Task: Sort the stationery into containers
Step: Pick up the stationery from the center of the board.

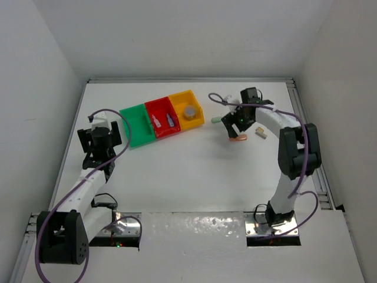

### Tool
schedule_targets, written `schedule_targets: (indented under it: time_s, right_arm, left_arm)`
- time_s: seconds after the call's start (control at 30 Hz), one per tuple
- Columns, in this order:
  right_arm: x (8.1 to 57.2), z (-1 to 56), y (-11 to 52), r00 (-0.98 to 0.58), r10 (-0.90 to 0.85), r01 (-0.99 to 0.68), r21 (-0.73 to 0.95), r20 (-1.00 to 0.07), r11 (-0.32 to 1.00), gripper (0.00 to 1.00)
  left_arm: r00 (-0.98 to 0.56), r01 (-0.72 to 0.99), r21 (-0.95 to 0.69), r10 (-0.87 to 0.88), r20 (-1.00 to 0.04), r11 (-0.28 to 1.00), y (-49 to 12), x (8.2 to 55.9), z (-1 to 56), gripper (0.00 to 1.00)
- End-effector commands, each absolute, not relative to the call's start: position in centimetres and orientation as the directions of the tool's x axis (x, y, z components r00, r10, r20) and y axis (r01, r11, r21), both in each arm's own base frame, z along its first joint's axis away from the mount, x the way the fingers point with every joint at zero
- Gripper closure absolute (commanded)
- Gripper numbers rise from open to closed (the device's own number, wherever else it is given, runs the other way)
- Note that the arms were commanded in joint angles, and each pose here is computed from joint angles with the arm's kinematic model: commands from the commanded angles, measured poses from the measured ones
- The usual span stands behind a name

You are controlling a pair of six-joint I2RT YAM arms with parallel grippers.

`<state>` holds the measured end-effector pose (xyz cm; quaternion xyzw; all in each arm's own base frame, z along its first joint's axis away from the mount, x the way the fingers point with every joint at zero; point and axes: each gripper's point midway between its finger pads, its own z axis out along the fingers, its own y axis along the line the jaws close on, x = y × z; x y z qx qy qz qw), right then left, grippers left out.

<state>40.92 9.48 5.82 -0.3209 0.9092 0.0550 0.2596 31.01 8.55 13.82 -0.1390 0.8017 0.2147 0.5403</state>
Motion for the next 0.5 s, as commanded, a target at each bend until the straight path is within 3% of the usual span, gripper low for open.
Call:
schedule_targets:
  time_s: [0.0, 0.23, 0.47]
  right_arm:
    - [41.0, 6.2, 11.1, -0.457, -0.683, -0.818, -0.032, -0.57, 0.574, 0.18]
    - [40.6, 0.7, 10.0, -0.394, -0.808, -0.89, -0.038, -0.438, 0.454, 0.21]
    - [38.8, -1.6, 7.8, -0.419, -0.852, -0.89, -0.043, -0.314, 0.453, 0.29]
  left_arm:
    - [-0.294, -0.457, 0.155, 0.016, -0.956, 0.876, 8.5, 32.6, 17.0, 0.04]
    - [-0.304, -0.464, 0.168, 0.022, -0.953, 0.87, 8.7, 32.6, 17.1, 0.04]
    - [-0.297, -0.464, 0.178, 0.037, -0.954, 0.868, 8.9, 33.0, 17.7, 0.04]
